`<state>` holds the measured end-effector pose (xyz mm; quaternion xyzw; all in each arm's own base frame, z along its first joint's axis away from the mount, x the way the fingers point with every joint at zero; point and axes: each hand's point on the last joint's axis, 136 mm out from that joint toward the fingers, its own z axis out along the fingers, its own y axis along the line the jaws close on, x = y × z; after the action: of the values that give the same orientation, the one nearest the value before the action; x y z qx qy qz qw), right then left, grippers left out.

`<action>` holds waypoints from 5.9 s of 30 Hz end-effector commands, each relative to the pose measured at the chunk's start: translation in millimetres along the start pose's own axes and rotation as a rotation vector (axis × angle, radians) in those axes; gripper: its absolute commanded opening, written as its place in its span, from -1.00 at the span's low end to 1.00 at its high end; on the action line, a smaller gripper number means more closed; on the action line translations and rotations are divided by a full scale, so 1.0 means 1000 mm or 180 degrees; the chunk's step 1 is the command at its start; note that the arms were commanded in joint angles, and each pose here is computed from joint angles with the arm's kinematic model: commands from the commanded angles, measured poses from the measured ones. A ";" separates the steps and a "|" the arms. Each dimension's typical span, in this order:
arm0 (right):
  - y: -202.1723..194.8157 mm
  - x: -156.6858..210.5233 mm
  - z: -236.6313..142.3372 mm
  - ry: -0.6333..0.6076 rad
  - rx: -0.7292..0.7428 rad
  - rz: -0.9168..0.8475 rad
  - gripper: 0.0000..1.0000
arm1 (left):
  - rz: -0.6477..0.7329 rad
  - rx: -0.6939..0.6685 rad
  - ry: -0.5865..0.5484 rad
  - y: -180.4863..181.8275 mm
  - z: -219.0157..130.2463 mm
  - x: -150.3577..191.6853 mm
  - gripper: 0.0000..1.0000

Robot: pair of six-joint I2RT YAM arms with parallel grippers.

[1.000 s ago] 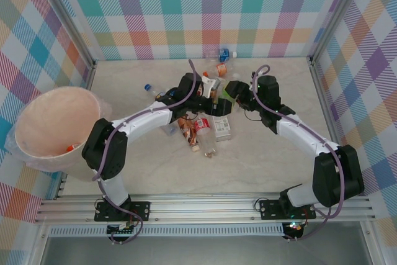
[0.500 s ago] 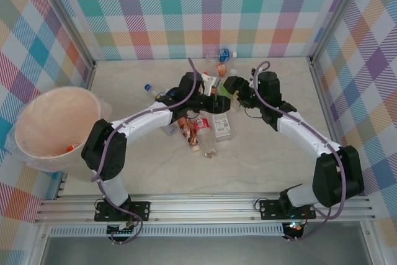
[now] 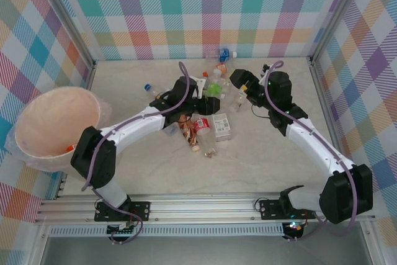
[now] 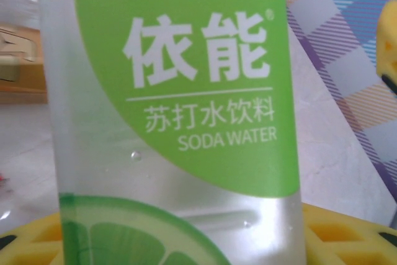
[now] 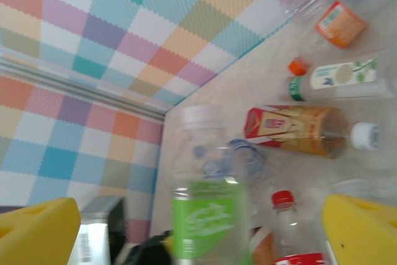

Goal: Put the plastic bottles in the bin

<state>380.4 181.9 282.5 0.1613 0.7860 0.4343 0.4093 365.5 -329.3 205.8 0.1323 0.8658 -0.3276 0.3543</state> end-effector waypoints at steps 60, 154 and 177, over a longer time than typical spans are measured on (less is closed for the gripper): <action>-0.047 0.023 0.029 0.0326 0.0418 -0.0338 0.99 | -0.2261 -0.3693 -0.0898 0.233 -0.413 0.048 0.15; -0.160 0.189 0.036 0.2406 0.1876 -0.1765 1.00 | -0.1118 -0.1291 -0.0695 0.093 -0.246 -0.060 1.00; -0.179 0.190 0.045 0.2221 0.1729 -0.2267 0.70 | -0.1157 -0.1162 -0.0571 0.093 -0.228 -0.059 1.00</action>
<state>315.1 217.2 23.1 -0.1616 0.9698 0.0721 0.1676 327.4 -97.5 315.9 -0.1317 0.8918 -0.2121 0.3772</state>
